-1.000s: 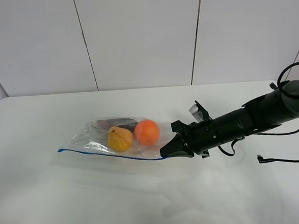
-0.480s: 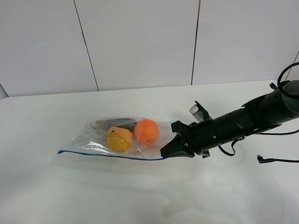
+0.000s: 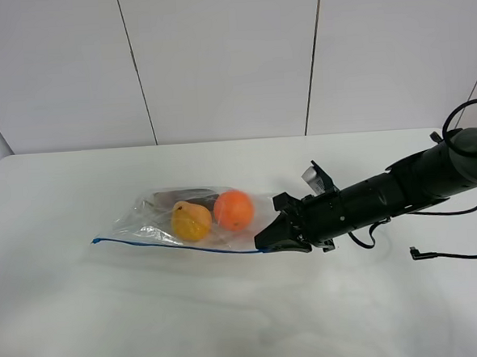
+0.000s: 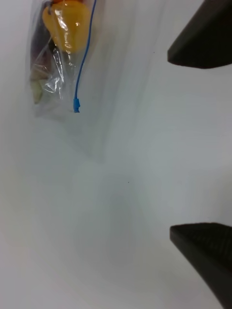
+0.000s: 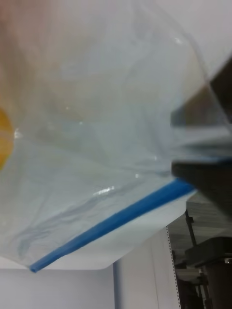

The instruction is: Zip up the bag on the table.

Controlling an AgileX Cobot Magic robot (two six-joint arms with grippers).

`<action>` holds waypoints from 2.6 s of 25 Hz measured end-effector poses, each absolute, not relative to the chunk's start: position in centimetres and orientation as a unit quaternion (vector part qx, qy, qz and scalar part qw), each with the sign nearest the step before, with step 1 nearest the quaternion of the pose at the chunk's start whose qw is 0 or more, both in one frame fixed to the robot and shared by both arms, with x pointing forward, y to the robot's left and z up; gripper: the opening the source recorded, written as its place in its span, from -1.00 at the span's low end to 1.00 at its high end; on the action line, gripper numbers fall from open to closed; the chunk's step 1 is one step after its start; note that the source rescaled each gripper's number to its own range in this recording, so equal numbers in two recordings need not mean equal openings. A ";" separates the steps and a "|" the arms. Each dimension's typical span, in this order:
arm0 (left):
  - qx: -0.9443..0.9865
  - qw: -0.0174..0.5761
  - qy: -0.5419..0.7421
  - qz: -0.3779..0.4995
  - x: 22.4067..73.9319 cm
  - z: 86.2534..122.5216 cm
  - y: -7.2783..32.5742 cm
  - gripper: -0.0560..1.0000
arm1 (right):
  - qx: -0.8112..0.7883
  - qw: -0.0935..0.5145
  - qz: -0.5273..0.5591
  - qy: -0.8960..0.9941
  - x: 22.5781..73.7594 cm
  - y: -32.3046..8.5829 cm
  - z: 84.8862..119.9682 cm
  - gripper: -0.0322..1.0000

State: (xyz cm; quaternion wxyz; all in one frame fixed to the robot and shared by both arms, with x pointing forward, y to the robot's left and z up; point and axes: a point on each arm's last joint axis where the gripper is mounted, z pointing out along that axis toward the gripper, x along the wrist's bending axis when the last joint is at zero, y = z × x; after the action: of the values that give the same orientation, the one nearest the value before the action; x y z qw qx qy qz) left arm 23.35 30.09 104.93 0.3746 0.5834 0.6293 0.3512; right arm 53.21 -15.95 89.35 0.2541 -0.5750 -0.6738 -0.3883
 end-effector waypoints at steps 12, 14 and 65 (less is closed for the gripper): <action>0.586 0.373 0.628 0.352 23.4 104.9 30.1 0.49 | -0.571 0.238 -0.389 -0.682 53.2 -16.1 90.0 0.65; 0.590 0.371 0.624 0.354 23.4 104.9 30.1 0.49 | -0.574 0.227 -0.379 -0.689 53.2 -16.3 90.0 0.65; 0.597 0.367 0.615 0.360 23.4 104.9 30.1 0.45 | -0.656 -0.144 -0.304 -0.676 50.5 -32.6 102.6 1.00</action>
State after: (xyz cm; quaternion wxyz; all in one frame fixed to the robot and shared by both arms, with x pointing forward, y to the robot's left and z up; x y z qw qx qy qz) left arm 23.41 30.09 104.89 0.3673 0.5970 0.6154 0.3604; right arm 50.48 -32.56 102.63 -0.1442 -0.6556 -0.6759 -0.3042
